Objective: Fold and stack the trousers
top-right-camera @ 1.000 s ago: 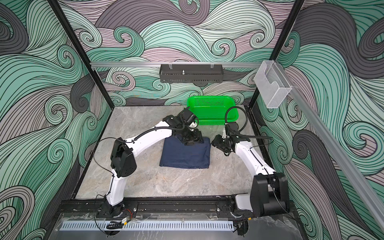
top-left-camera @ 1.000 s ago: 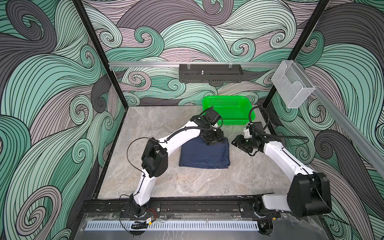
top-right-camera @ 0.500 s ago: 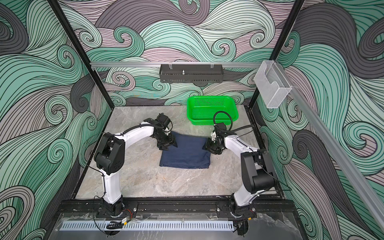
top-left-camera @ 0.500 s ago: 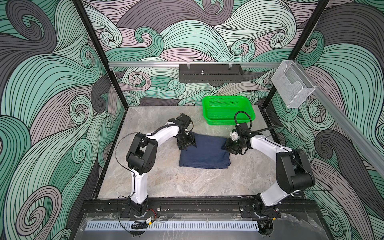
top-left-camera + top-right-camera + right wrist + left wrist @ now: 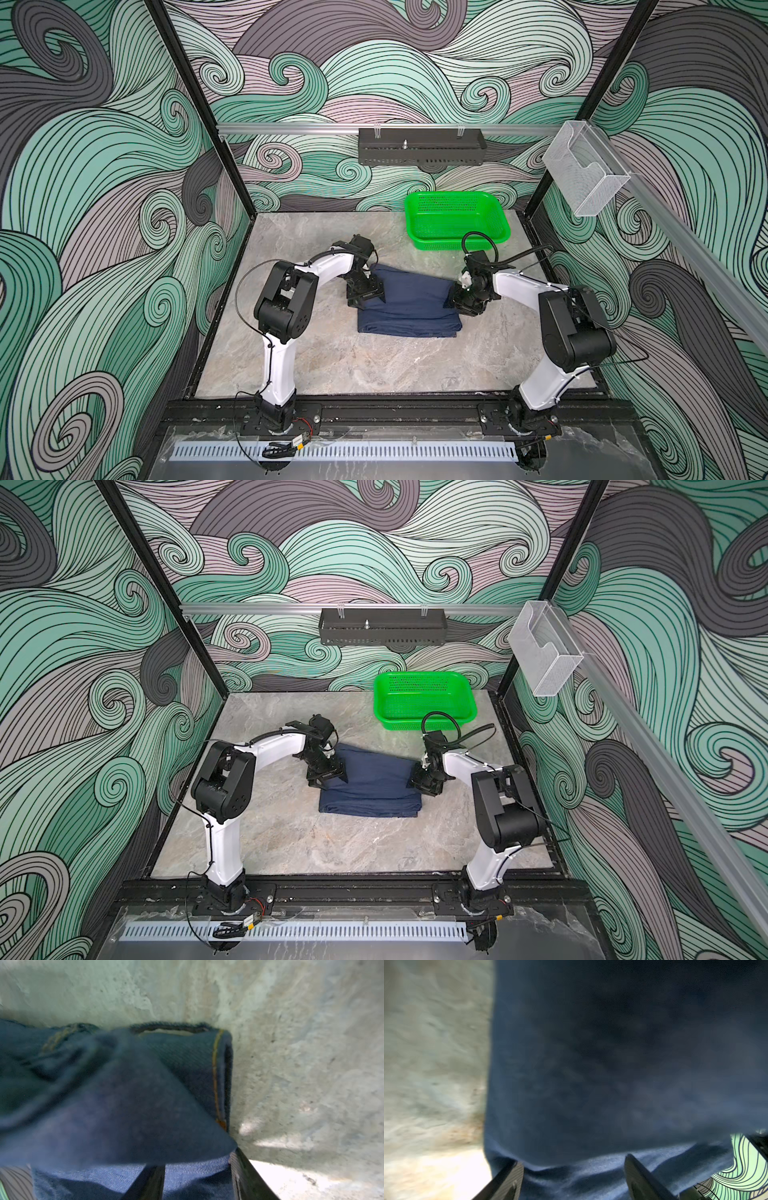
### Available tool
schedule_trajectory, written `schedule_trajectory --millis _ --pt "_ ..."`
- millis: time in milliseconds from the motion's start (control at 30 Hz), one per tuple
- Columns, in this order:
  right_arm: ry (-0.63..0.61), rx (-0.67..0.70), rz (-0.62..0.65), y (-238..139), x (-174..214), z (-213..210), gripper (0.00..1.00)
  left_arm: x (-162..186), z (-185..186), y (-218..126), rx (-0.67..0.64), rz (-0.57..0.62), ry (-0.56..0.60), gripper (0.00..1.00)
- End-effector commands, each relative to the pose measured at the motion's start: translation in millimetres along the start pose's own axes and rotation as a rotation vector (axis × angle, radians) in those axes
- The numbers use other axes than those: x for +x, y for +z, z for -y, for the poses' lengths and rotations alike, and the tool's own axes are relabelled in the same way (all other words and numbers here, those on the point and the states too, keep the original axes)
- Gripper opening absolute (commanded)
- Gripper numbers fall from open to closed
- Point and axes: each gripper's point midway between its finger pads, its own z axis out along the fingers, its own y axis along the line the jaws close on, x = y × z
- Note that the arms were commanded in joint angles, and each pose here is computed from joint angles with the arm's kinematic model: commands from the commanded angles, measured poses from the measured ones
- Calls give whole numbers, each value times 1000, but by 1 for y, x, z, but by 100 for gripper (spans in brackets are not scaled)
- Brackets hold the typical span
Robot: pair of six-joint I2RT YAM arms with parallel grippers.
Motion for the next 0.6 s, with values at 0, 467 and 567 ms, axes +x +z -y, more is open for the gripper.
schedule_trajectory --millis 0,467,567 --pt "-13 30 -101 17 22 -1 52 5 -41 1 -107 -36 -49 80" --pt "-63 -142 -174 46 32 -98 52 -13 -97 -71 -154 86 -151 80" --pt "-73 -165 -162 49 33 -123 52 -11 -102 -90 -160 119 -158 81"
